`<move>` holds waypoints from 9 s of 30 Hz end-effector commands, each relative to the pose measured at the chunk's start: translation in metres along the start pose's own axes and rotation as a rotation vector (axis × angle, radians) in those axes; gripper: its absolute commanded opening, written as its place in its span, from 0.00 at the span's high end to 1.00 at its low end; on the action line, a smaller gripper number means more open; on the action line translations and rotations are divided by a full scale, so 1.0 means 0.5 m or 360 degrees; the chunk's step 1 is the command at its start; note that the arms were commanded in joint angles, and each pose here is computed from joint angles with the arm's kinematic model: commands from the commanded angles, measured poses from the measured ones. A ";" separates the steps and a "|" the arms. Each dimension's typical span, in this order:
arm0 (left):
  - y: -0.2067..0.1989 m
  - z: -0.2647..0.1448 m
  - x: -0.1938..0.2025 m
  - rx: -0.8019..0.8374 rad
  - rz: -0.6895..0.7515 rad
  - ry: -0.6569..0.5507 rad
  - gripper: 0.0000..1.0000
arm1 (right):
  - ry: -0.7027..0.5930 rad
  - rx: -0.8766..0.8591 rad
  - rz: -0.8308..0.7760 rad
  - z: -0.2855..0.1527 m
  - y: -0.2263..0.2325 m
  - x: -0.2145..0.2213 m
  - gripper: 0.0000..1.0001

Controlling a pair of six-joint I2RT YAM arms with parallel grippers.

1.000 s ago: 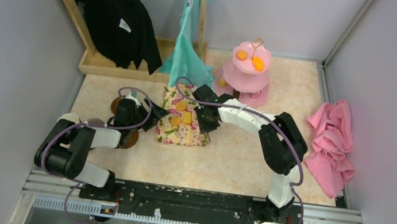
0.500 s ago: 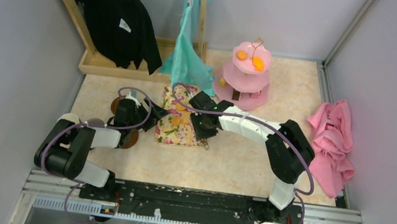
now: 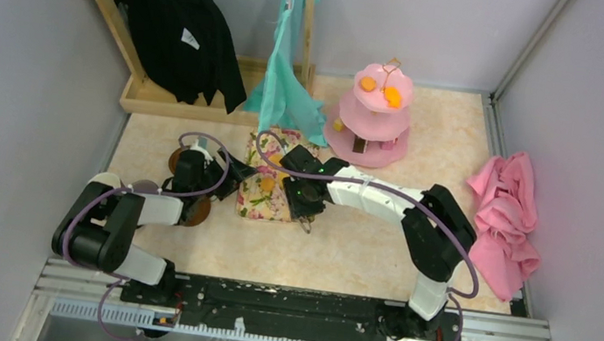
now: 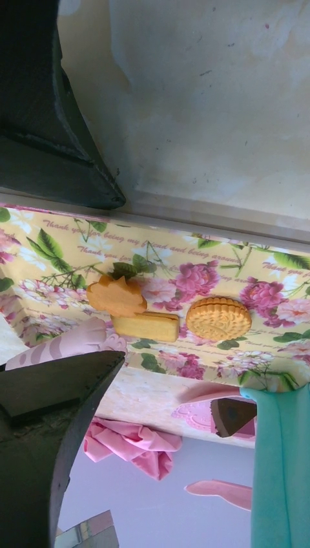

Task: Serve the afternoon tea
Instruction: Adjust the dessert on the tray, then pick up the desert from the tray, then place the desert on the desert table.

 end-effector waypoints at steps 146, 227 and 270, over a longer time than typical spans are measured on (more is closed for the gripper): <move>0.000 -0.004 -0.019 0.0008 -0.0047 0.0009 0.14 | -0.0799 0.0395 0.0660 -0.252 -0.396 -0.302 0.91; 0.006 0.003 -0.014 -0.0011 -0.0058 0.0030 0.14 | -0.0878 0.0375 0.0779 -0.200 -0.453 -0.433 0.60; -0.008 -0.013 -0.028 -0.0006 -0.0059 -0.0006 0.14 | -0.1060 0.0256 0.0762 -0.306 -0.419 -0.379 0.70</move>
Point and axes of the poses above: each gripper's point midway between its finger pads, its own z axis out along the fingers, its own y axis along the line the jaws close on, x = y × z, the point moved 2 cm from there along -z, back along the fingers, and after that the axes turned 13 degrees about z, right-handed, at the moved point
